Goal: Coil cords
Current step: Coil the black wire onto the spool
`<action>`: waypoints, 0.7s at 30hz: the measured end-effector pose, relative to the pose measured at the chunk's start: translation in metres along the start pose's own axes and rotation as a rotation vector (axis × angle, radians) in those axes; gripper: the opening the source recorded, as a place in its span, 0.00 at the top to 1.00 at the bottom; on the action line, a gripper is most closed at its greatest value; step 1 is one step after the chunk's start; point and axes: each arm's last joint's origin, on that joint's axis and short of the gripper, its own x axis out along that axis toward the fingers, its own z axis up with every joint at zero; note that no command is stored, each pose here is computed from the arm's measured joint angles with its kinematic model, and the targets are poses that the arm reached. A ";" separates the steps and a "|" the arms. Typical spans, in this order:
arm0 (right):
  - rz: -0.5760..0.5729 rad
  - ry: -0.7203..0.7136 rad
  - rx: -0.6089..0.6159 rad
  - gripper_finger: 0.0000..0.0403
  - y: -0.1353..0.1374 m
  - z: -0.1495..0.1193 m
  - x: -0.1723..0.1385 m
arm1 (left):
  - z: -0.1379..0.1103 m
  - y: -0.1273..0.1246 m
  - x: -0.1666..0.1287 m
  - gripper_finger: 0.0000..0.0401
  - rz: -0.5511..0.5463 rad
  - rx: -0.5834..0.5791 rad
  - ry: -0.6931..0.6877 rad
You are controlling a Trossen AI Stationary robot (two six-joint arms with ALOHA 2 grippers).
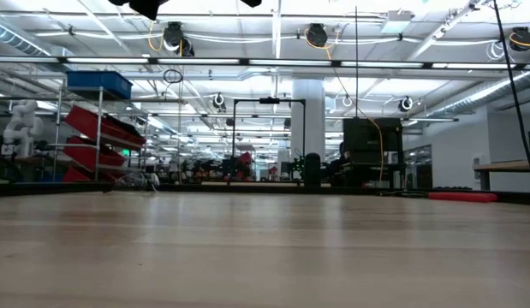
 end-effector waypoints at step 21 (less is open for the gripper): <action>0.050 0.083 -0.014 0.93 -0.013 -0.005 0.003 | -0.013 0.015 0.022 1.00 -0.029 -0.016 -0.015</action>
